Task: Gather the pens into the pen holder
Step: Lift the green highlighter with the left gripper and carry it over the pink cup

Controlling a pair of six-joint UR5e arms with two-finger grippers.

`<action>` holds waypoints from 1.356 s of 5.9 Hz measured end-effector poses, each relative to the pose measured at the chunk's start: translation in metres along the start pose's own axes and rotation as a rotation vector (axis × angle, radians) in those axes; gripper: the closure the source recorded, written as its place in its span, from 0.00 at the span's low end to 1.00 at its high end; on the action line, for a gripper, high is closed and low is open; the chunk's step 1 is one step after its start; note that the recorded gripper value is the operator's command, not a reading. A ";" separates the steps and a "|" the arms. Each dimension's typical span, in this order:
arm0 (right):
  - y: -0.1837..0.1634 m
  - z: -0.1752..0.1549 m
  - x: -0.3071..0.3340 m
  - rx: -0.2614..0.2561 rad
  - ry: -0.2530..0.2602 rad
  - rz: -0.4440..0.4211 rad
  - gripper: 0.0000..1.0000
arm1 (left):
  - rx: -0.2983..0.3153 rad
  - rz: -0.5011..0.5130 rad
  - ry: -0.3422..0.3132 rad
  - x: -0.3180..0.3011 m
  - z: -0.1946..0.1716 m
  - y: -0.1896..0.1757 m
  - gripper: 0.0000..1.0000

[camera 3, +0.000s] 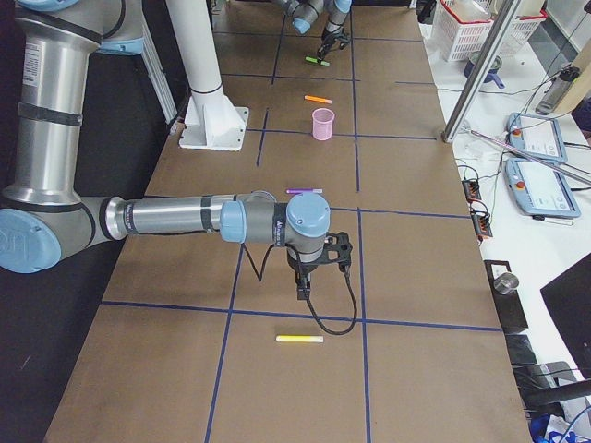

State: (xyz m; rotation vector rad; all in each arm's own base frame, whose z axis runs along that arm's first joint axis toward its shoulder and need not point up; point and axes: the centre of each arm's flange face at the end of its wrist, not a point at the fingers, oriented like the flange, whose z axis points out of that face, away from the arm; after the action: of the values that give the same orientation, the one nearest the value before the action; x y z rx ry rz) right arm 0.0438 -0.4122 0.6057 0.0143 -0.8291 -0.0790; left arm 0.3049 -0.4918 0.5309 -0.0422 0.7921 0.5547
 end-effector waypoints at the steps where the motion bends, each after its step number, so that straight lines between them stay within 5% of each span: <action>1: -0.002 -0.001 -0.001 0.002 0.000 -0.005 0.00 | 0.058 0.000 0.014 0.030 -0.029 -0.018 1.00; 4: -0.003 -0.003 -0.004 0.008 -0.001 -0.018 0.00 | 0.352 -0.069 0.080 0.204 -0.144 -0.074 1.00; 6: -0.003 -0.002 -0.003 0.008 -0.001 -0.018 0.00 | 0.701 -0.085 0.141 0.316 -0.194 -0.071 1.00; 8: -0.003 -0.002 -0.003 0.007 -0.001 -0.017 0.00 | 0.997 -0.115 0.090 0.427 -0.137 -0.055 1.00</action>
State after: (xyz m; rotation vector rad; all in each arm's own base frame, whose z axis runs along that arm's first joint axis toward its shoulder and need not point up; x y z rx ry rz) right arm 0.0430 -0.4155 0.6019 0.0282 -0.8307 -0.0925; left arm 0.4831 -0.3764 0.1327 0.8044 1.0750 0.0041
